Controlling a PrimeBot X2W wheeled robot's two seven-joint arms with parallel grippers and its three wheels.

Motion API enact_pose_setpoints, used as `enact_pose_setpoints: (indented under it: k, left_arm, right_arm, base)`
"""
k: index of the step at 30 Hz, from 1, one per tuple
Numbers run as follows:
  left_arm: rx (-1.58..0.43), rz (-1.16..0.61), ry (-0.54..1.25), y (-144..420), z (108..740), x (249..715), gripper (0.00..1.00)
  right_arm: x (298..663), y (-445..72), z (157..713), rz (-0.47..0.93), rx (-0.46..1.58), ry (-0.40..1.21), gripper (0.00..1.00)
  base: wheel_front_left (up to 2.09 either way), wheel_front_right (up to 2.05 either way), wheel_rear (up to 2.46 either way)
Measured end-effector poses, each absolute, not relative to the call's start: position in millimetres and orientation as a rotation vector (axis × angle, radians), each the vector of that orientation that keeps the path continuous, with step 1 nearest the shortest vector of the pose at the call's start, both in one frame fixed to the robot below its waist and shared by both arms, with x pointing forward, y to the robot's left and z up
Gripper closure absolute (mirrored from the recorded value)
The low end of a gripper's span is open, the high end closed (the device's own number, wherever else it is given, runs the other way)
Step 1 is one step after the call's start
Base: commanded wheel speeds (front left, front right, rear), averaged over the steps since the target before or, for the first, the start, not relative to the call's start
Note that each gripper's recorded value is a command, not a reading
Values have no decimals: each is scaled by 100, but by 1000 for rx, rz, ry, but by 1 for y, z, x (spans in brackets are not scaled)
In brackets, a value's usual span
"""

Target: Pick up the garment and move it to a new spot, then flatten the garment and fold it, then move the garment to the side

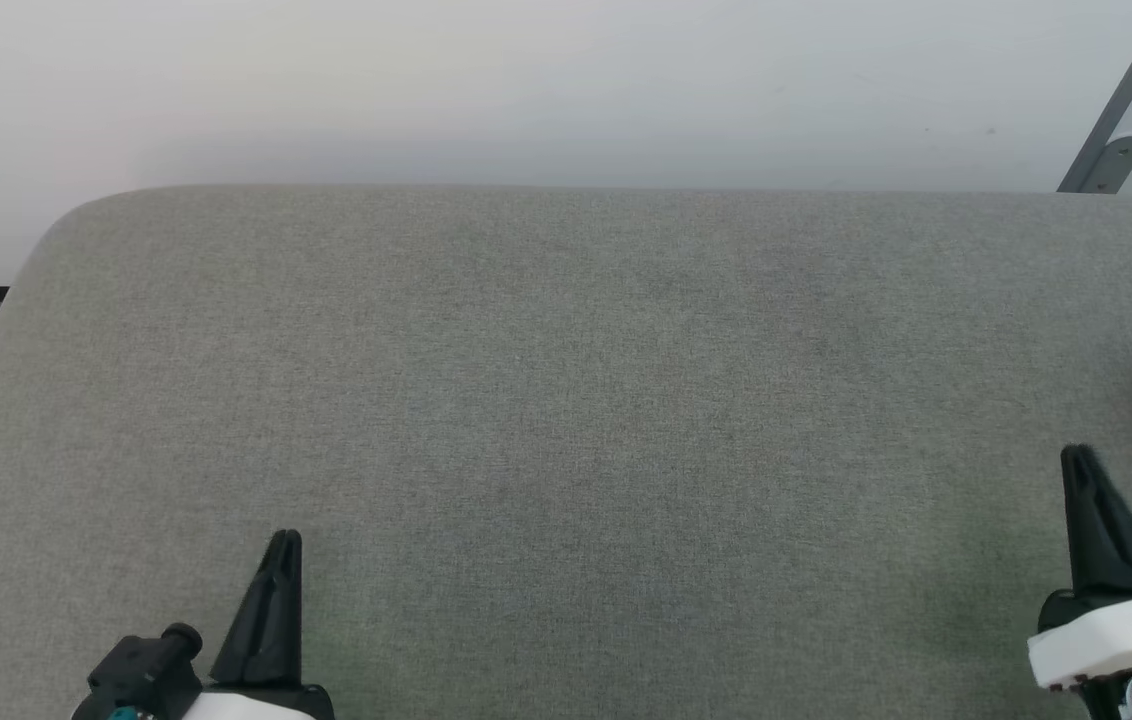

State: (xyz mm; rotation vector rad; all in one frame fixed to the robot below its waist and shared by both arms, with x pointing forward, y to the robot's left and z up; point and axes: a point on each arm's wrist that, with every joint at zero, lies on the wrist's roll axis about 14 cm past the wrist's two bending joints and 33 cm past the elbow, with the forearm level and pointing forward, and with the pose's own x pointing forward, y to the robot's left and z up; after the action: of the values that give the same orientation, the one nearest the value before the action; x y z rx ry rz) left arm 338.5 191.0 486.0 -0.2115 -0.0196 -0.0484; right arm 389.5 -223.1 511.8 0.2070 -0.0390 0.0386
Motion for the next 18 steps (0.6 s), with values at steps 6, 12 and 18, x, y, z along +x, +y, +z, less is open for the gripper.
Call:
enact_pose_setpoints:
  k: [6, 12, 18]
  left_arm:
    - [-294, -28, 6, 192, 480, 338, 100]
    - [-400, 0, 26, 197, 476, 339, 100]
    - [-495, 21, 31, 200, 475, 342, 100]
  right_arm:
    - [385, -223, 499, 17, 294, 3, 100]
    - [384, -222, 495, -1, 400, 19, 100]
    - [385, -222, 495, -13, 498, 23, 100]
  base:
    - [0, 0, 0]
    - [0, 0, 0]
    - [0, 0, 0]
